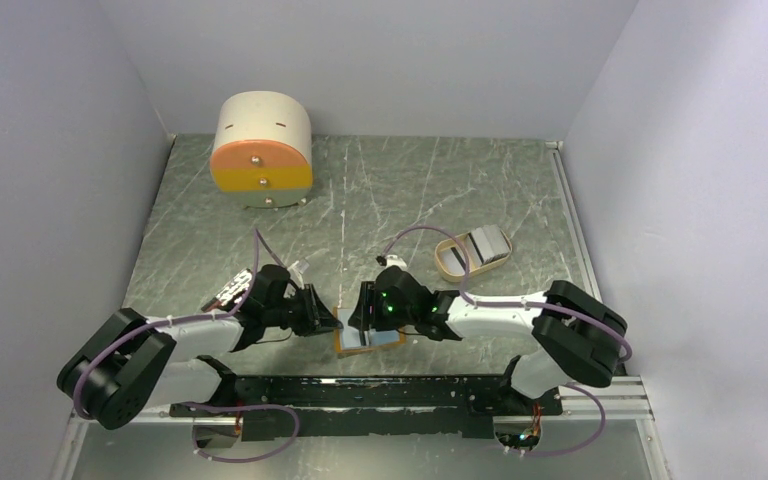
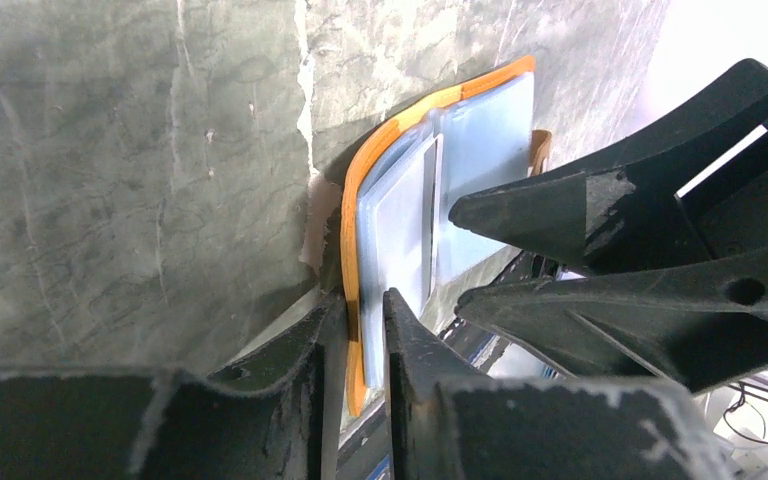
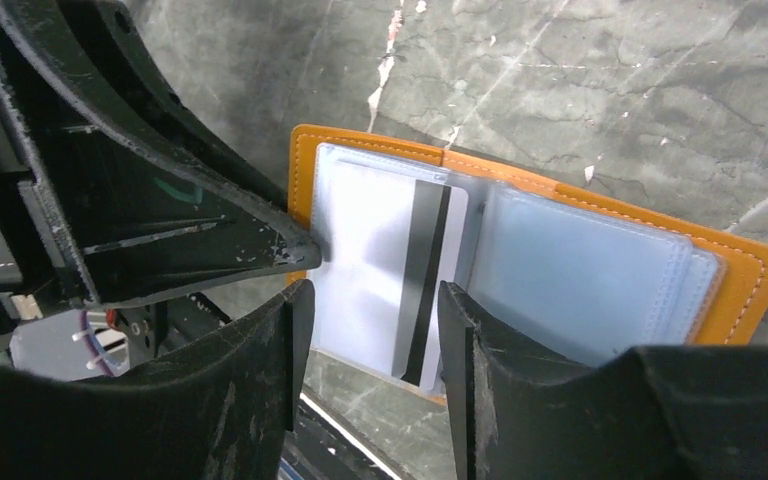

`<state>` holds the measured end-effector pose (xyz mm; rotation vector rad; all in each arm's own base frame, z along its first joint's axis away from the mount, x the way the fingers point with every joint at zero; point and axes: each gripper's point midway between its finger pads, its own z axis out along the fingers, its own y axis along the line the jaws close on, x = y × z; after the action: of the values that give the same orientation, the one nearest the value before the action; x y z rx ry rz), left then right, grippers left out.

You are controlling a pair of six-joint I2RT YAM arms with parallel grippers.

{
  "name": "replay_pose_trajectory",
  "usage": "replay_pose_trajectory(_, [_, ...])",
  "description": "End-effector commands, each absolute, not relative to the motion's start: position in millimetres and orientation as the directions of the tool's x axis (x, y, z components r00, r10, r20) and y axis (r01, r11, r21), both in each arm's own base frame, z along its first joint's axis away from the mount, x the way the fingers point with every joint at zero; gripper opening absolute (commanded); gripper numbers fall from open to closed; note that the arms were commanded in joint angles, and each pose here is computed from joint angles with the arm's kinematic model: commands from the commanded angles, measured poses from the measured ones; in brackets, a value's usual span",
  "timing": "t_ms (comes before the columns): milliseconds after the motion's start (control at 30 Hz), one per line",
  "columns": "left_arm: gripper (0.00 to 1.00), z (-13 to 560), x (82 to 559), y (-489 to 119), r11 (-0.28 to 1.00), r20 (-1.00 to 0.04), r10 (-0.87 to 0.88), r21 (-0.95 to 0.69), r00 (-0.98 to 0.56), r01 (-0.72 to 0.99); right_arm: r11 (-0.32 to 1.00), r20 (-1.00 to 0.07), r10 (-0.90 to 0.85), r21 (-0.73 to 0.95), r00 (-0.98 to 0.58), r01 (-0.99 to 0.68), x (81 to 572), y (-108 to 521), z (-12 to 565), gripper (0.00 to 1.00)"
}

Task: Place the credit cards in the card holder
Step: Insert the credit card into the card holder.

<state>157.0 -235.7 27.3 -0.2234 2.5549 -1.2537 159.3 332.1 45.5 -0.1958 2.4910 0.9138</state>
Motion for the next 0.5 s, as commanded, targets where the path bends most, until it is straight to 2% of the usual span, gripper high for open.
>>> replay_pose_trajectory(0, [0.25,36,159,-243,0.582,-0.2,-0.247,-0.813,-0.948,0.021,0.815,-0.473,0.036,0.524,-0.88,-0.248,162,319,27,0.53])
replay_pose_trajectory(233, [0.3,37,159,-242,0.582,-0.208,-0.25,-0.813,-0.946,0.025,0.824,-0.478,0.045,0.514,-0.877,-0.238,165,320,25,0.53])
replay_pose_trajectory(467, [0.3,35,158,-244,0.572,-0.195,-0.244,-0.82,-0.95,0.021,0.777,-0.461,0.038,0.571,-0.886,-0.264,158,338,27,0.51])
